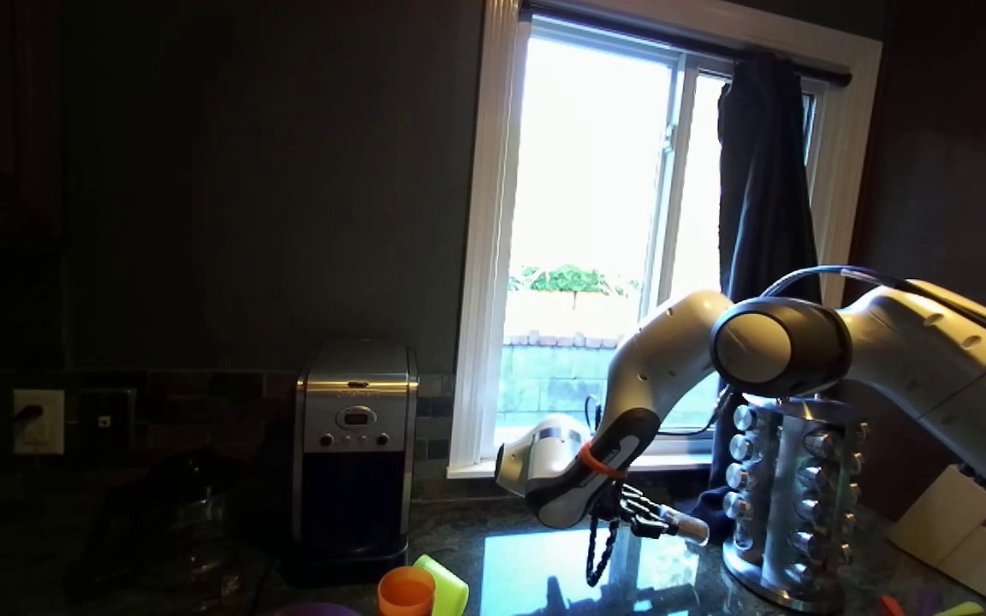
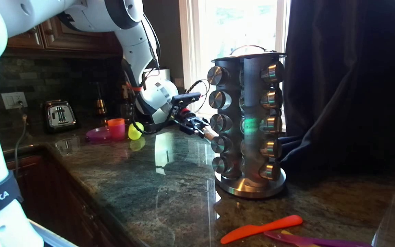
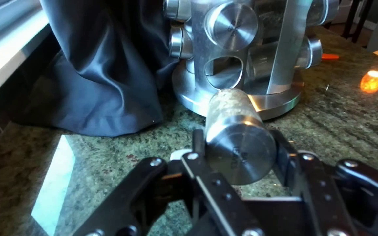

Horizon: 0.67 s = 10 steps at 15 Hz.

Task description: Pick up the spice bottle next to the coffee machine and place it on the spice rack

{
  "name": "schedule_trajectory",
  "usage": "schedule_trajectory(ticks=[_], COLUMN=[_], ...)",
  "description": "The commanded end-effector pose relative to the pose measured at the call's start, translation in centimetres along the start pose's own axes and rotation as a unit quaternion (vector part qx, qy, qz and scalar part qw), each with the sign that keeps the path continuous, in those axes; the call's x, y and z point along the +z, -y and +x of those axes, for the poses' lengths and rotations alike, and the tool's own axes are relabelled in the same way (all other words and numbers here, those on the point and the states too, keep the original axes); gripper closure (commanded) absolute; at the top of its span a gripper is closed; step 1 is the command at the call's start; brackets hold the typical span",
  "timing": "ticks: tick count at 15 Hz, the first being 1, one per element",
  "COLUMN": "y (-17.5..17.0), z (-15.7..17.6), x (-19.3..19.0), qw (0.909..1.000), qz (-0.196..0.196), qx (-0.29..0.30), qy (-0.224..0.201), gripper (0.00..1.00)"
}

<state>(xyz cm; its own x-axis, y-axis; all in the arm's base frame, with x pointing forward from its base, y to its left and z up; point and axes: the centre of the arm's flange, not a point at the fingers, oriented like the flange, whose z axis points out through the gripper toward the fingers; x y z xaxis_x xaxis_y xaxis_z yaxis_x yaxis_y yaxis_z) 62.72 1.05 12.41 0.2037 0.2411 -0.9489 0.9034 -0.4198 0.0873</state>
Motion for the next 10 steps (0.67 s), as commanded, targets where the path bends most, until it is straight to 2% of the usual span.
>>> schedule_trajectory(ticks=[1,10], y=[-0.9,-1.8], z=[0.4,0.5], x=[1.4,4.7], qw=[0.9998,0.9989], qz=[0.006,0.024], qx=[-0.009,-0.015], qy=[0.019,0.039], gripper=[0.75,0.75])
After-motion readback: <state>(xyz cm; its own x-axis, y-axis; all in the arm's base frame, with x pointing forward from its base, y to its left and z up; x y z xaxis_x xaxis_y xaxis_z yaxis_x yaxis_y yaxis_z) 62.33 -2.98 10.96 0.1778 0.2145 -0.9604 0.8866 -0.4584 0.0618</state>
